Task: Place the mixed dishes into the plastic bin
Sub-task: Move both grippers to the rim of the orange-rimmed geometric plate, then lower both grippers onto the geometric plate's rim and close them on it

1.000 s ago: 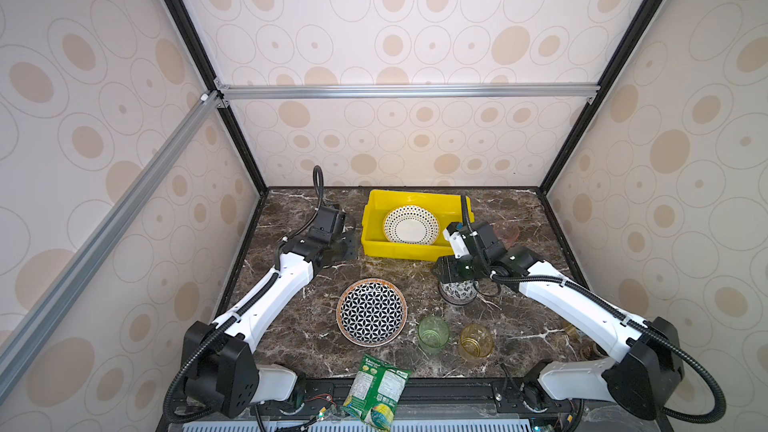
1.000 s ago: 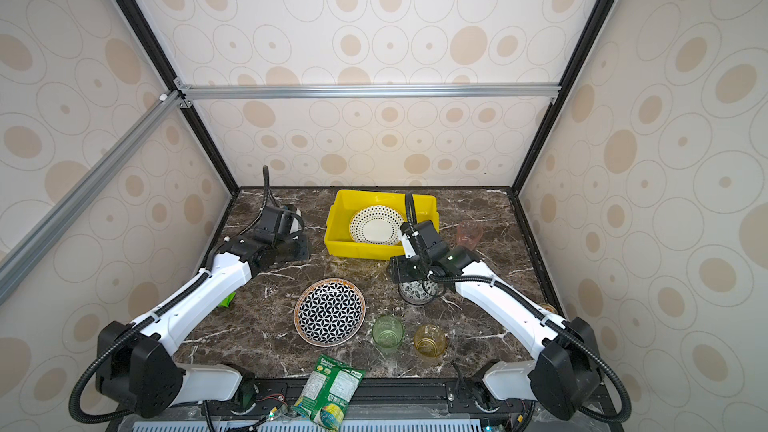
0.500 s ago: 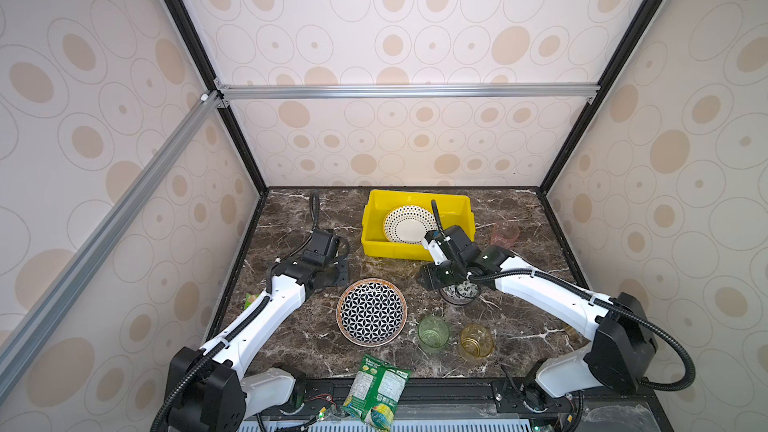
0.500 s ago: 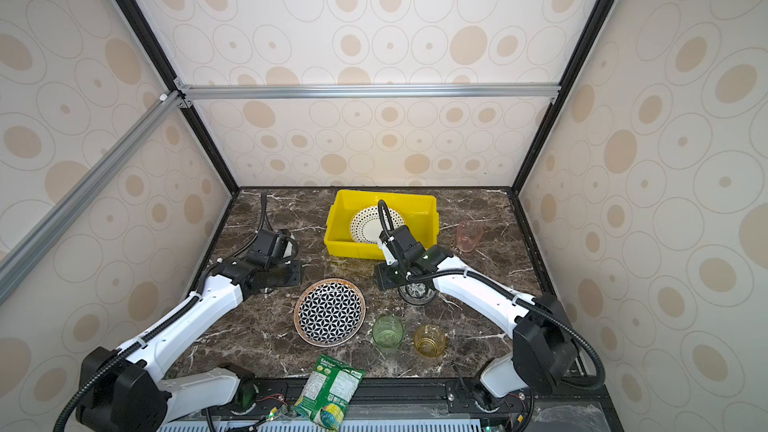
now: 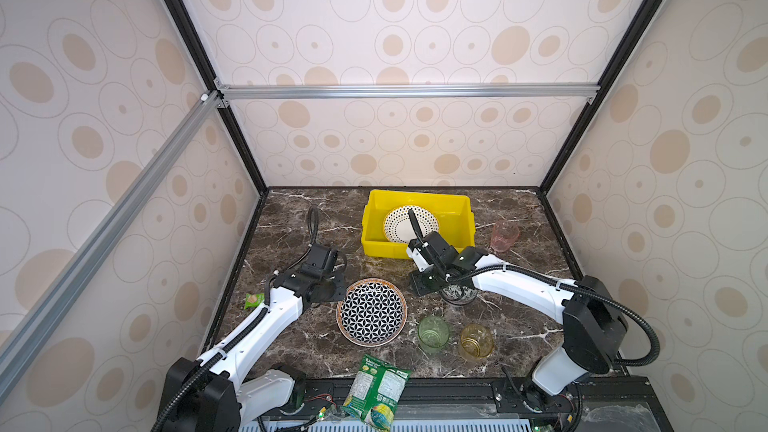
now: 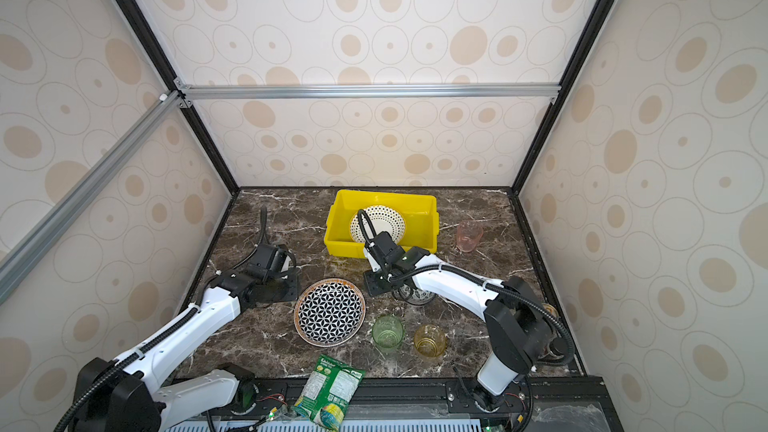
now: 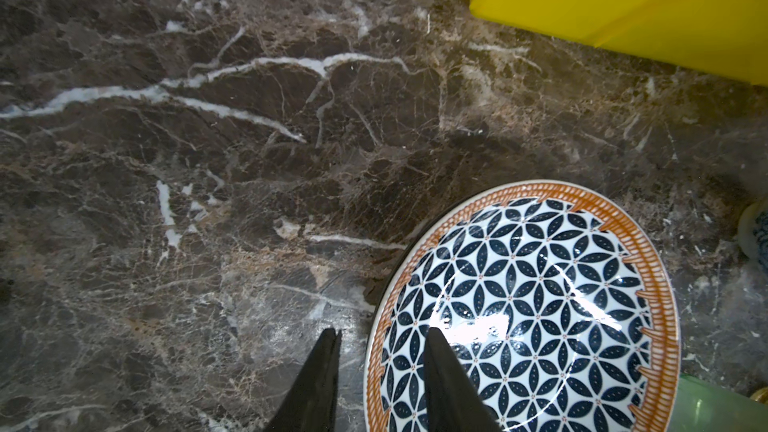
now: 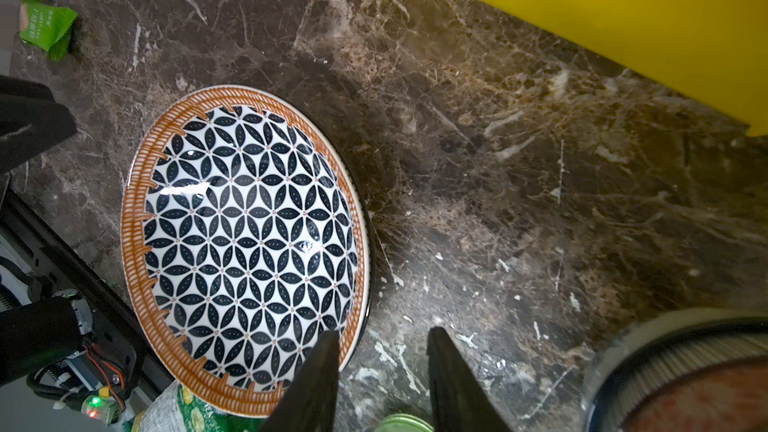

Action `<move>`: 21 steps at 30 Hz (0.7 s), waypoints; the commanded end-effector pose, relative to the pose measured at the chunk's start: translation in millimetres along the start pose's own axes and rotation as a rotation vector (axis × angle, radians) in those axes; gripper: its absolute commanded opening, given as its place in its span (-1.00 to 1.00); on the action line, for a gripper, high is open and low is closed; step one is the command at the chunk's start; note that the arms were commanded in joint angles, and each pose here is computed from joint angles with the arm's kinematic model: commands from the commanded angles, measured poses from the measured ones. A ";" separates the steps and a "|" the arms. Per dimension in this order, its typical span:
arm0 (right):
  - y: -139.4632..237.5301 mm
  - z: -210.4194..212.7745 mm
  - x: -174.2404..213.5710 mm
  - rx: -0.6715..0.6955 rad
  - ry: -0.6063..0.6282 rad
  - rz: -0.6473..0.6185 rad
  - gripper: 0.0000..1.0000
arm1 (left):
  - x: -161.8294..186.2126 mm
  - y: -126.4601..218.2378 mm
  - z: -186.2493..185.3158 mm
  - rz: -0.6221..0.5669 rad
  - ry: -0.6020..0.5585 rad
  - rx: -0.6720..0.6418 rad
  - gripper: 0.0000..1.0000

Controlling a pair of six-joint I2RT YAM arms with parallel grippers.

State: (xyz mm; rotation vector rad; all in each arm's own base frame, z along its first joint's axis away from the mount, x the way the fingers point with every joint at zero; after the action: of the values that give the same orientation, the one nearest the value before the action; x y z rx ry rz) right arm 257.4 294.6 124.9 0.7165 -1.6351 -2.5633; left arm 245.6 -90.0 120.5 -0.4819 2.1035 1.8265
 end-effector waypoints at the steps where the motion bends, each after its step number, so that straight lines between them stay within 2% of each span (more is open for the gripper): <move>1: -5.8 8.0 -2.0 -0.007 0.008 0.004 -0.30 | 11.3 1.9 8.1 0.021 0.030 -0.032 -0.29; 21: -41.3 9.0 11.5 -0.004 0.010 0.082 -0.63 | 33.0 -4.4 11.8 0.082 0.062 -0.031 -0.19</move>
State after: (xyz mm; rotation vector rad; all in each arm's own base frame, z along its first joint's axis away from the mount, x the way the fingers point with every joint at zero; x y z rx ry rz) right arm 253.9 310.2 89.4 0.6493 -1.6403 -2.5017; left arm 223.8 -82.0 103.7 -0.4768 2.1502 1.8849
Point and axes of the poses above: each gripper's point midway between its finger pads, its own y axis back along the fingers, its own z axis along the line the jaws close on, x = y × z, the point moved 2 cm from there along y, back along the fingers, and after that the axes turned 3 degrees about -y, right-handed, at the moved point
